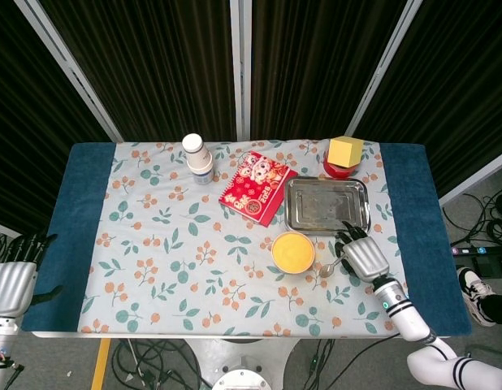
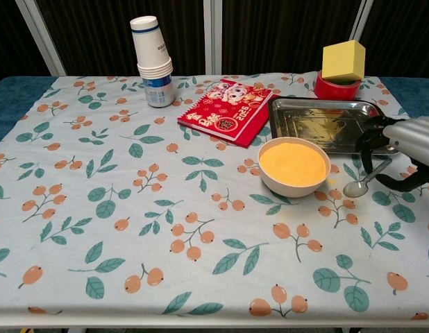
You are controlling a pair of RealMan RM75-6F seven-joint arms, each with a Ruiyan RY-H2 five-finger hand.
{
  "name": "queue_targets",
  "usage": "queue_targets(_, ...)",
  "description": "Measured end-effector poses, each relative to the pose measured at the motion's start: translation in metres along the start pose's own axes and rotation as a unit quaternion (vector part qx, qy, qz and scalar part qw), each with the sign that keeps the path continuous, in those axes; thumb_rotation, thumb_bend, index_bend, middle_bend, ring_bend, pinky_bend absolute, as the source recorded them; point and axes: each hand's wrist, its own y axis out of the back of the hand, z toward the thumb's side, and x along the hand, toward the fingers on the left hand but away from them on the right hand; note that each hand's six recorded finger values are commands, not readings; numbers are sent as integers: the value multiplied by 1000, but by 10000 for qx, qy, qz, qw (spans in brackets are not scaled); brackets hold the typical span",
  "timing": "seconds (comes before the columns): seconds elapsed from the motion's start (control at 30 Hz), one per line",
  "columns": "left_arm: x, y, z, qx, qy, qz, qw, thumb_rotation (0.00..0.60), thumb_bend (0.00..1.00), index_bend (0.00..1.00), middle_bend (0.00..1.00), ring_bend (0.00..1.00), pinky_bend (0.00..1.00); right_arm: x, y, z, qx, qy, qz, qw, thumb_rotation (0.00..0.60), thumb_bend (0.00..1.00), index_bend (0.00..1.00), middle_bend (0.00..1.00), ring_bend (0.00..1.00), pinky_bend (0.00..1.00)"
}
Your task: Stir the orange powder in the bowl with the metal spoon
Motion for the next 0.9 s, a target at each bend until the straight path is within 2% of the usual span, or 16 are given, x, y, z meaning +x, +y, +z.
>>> queue_targets(0.17, 0, 1, 1, -9, -27, 43, 10000, 600, 95, 170, 118, 71, 101, -3, 36, 7, -41, 158, -253, 9995, 600, 402, 577, 248, 21, 160)
queue_targets(0.3, -1, 1, 0, -18, -25, 51, 10000, 600, 95, 170, 118, 71, 101, -21, 60, 15, 151, 232, -380, 9989, 600, 402, 578, 240, 21, 161)
queue_targets(0.57, -2, -2, -3, -67, 15, 29, 10000, 600, 96, 170, 118, 71, 102, -58, 53, 54, 324, 415, -113, 9986, 600, 402, 561, 231, 17, 158)
queue_targets(0.63, -2, -3, -5, -78, 31, 22, 10000, 600, 95, 170, 118, 71, 101, -64, 50, 63, 360, 460, -73, 9983, 600, 388, 531, 224, 10, 152)
queue_targets(0.77, -1, -4, -8, -90, 54, 31, 9999, 600, 94, 170, 118, 71, 101, -69, 46, 72, 362, 468, 6, 9982, 600, 305, 419, 216, 6, 140)
queue_targets(0.9, 0, -6, -9, -129, 72, 33, 9999, 600, 94, 170, 118, 71, 101, -66, 44, 77, 244, 459, 108, 9986, 600, 214, 364, 208, 1, 132)
